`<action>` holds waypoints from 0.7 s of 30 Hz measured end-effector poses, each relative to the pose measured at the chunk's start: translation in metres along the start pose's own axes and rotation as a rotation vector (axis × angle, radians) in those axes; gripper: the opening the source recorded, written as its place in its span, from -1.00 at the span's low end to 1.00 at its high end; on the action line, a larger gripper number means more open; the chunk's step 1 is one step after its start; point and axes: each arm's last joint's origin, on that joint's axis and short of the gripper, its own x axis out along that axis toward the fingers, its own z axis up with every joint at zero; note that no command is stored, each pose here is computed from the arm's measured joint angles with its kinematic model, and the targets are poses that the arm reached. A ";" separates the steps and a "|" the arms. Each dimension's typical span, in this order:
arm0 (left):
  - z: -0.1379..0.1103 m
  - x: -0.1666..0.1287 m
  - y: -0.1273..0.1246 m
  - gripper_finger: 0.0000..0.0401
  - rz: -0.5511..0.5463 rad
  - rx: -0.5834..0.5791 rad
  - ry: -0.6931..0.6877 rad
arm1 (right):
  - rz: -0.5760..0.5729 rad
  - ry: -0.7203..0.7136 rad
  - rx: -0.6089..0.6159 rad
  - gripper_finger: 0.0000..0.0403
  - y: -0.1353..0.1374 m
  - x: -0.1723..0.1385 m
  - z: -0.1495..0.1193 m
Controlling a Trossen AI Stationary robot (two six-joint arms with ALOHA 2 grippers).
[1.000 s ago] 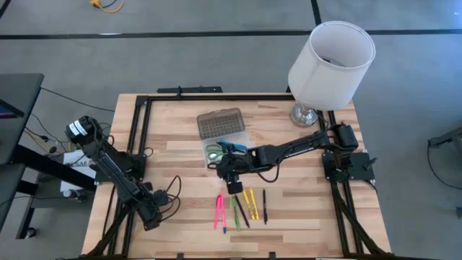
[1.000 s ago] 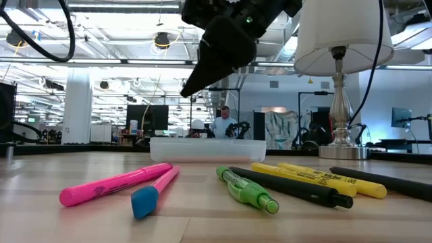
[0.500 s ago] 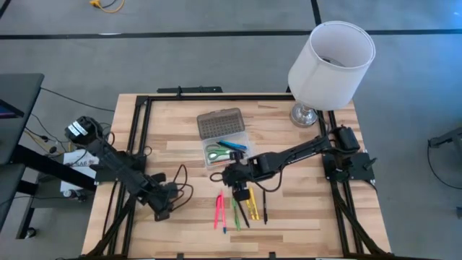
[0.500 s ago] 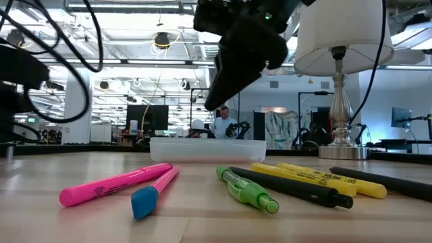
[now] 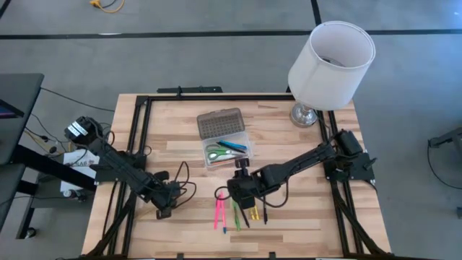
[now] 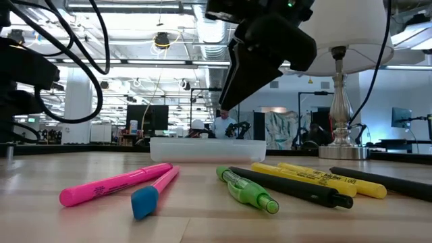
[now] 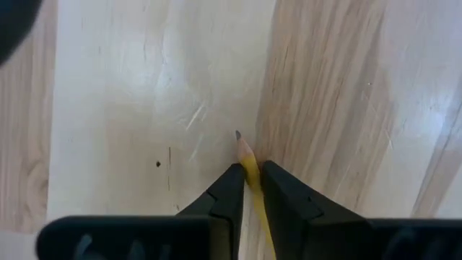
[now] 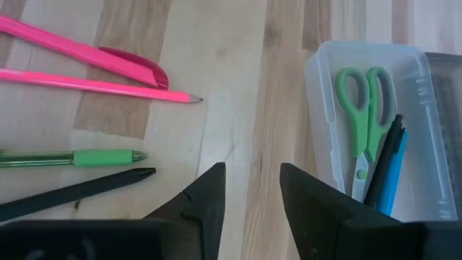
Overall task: Pick & place school supplies into a supply box
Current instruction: Put the yellow pencil into the transparent supply box
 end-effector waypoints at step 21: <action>0.053 0.004 0.036 -0.90 0.078 0.126 -0.242 | -0.004 0.056 0.047 -0.37 0.007 -0.003 -0.006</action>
